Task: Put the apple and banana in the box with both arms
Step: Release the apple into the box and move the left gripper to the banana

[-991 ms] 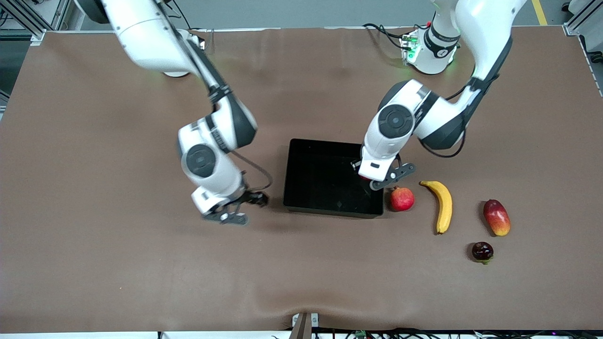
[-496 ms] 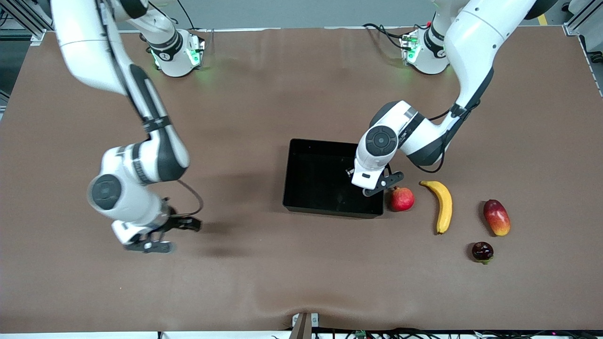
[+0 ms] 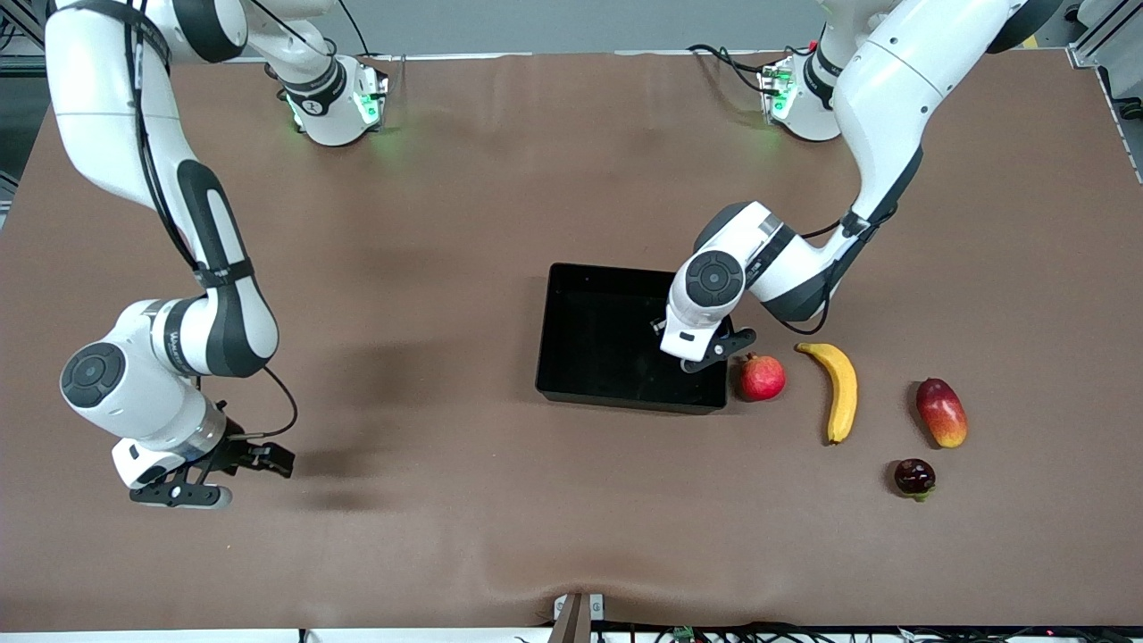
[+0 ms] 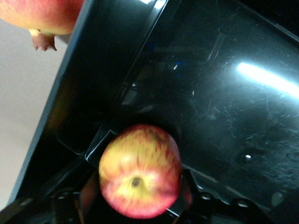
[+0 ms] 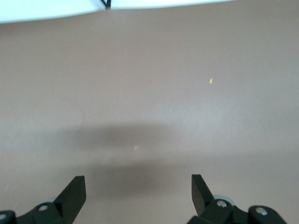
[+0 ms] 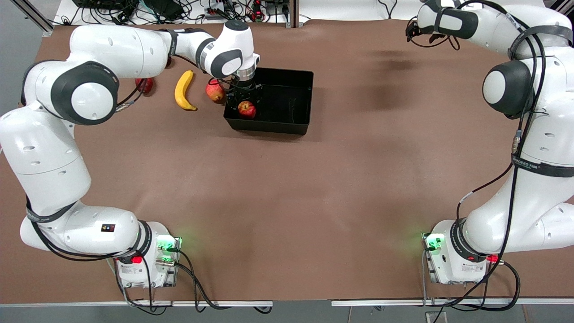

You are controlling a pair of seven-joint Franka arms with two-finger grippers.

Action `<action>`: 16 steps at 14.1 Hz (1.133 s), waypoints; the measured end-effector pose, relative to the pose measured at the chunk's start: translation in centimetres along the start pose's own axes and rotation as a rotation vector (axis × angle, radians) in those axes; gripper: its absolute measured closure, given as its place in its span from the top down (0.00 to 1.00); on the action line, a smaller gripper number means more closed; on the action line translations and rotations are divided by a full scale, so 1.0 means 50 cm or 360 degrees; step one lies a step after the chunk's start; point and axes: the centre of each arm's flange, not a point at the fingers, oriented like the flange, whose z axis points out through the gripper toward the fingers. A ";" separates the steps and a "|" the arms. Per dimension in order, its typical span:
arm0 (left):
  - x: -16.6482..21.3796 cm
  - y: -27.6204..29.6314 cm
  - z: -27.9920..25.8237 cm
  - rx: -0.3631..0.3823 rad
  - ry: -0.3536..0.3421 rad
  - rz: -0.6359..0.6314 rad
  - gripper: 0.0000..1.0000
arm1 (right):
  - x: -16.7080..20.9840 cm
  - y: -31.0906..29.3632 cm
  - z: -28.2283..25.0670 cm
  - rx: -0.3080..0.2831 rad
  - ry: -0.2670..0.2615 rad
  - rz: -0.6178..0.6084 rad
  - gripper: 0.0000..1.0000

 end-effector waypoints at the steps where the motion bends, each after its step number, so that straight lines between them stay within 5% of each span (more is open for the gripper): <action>1: 0.003 0.002 -0.005 -0.0007 0.0004 -0.0003 0.97 | 0.000 -0.001 0.011 0.0001 0.0029 -0.0001 1.00; 7: 0.068 -0.024 -0.184 -0.0067 0.0138 -0.0103 1.00 | -0.008 0.019 0.035 -0.0008 0.0018 0.0018 1.00; 11: 0.186 -0.164 -0.335 0.0003 0.0198 -0.0020 1.00 | -0.022 0.040 0.050 -0.0016 -0.0015 0.0039 1.00; 16: 0.395 -0.396 -0.212 -0.0001 0.0053 0.0005 1.00 | -0.050 0.067 0.075 -0.0027 -0.0076 -0.0022 1.00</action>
